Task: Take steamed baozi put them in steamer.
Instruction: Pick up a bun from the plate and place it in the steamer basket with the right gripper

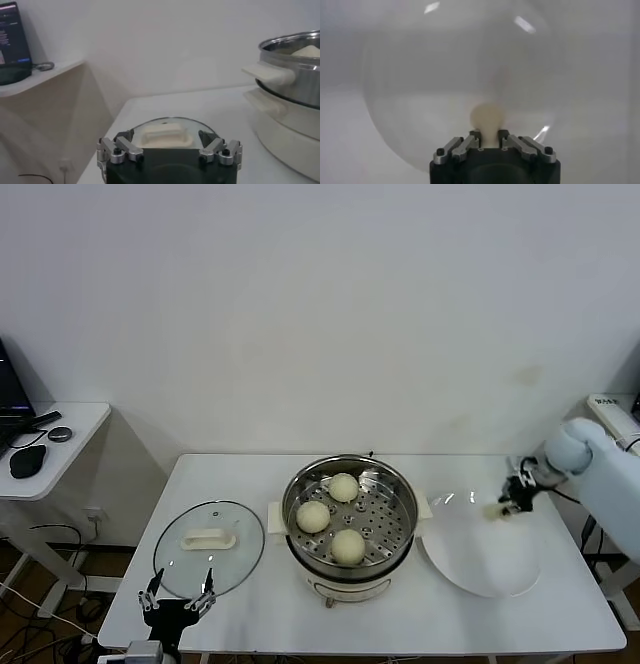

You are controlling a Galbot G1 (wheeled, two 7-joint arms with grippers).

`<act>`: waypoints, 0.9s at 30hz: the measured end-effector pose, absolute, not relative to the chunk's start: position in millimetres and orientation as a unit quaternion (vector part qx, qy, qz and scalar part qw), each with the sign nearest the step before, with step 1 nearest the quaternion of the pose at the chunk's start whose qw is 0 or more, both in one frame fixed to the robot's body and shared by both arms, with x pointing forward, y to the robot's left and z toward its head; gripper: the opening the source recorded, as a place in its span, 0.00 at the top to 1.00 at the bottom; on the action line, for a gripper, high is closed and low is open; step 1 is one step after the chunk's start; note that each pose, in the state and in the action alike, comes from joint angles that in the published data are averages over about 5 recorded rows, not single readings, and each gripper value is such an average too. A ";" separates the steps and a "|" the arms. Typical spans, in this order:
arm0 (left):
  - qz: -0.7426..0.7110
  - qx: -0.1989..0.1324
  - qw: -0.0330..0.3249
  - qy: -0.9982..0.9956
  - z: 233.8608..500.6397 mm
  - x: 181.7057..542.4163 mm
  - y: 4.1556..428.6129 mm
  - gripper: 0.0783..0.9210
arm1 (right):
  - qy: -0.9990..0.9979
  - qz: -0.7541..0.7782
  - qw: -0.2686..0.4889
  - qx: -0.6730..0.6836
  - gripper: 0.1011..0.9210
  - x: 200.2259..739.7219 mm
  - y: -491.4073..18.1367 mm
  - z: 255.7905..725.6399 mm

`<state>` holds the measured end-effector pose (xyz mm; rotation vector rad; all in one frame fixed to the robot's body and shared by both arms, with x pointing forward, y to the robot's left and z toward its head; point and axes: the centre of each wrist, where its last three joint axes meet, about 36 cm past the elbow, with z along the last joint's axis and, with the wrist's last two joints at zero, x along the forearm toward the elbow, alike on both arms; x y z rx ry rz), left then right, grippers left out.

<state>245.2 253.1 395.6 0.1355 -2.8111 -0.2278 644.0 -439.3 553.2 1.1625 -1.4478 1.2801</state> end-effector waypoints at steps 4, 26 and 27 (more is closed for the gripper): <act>-0.084 0.048 0.152 -0.984 400.9 247.1 253.0 0.12 | -0.597 0.502 0.399 0.482 0.76 653.0 -400.2 596.6; -0.076 0.040 0.113 -0.990 426.3 254.6 244.0 0.12 | -0.546 0.462 0.395 0.577 0.65 639.3 -178.6 685.6; -0.076 0.040 0.112 -0.990 426.8 254.9 243.9 0.12 | -0.542 0.463 0.401 0.575 0.65 638.6 -174.4 680.7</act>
